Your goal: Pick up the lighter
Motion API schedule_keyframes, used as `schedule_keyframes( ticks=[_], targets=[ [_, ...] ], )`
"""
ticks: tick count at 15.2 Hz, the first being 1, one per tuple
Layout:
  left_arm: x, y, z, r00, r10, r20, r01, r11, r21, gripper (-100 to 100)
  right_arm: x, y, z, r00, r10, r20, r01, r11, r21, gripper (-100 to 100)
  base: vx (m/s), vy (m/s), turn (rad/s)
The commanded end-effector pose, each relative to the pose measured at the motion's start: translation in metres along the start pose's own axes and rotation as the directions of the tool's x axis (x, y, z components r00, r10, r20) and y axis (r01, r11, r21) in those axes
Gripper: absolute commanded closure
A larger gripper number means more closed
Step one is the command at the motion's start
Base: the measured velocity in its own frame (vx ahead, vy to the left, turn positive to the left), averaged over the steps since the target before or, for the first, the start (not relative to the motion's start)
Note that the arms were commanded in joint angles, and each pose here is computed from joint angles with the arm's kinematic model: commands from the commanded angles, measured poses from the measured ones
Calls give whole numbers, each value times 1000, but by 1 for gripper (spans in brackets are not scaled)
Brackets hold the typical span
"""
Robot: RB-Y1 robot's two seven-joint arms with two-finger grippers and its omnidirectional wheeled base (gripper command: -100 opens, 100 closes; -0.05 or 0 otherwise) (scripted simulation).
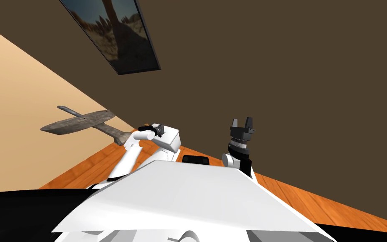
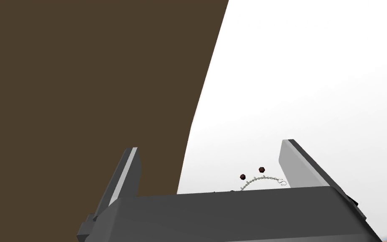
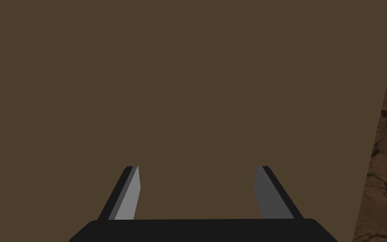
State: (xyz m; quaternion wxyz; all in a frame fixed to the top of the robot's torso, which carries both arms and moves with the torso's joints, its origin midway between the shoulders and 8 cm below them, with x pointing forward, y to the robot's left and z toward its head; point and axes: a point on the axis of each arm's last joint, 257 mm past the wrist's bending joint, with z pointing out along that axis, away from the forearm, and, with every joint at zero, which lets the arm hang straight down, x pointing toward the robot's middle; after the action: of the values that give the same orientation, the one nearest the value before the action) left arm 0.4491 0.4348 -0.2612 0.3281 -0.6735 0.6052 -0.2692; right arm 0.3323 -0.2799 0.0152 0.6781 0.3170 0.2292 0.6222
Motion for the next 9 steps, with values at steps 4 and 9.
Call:
schedule_keyframes(
  ticks=[4,9],
  targets=[
    [-8,16,0,1000,-7,5,8,996,-90,-100,0,0,0,1000,0,0,0,1000,0,0,8,8,-38],
    [-18,24,-3,1000,-21,8,22,984,-177,-100,0,0,0,1000,0,0,0,1000,0,0,9,8,-37]
  ],
)
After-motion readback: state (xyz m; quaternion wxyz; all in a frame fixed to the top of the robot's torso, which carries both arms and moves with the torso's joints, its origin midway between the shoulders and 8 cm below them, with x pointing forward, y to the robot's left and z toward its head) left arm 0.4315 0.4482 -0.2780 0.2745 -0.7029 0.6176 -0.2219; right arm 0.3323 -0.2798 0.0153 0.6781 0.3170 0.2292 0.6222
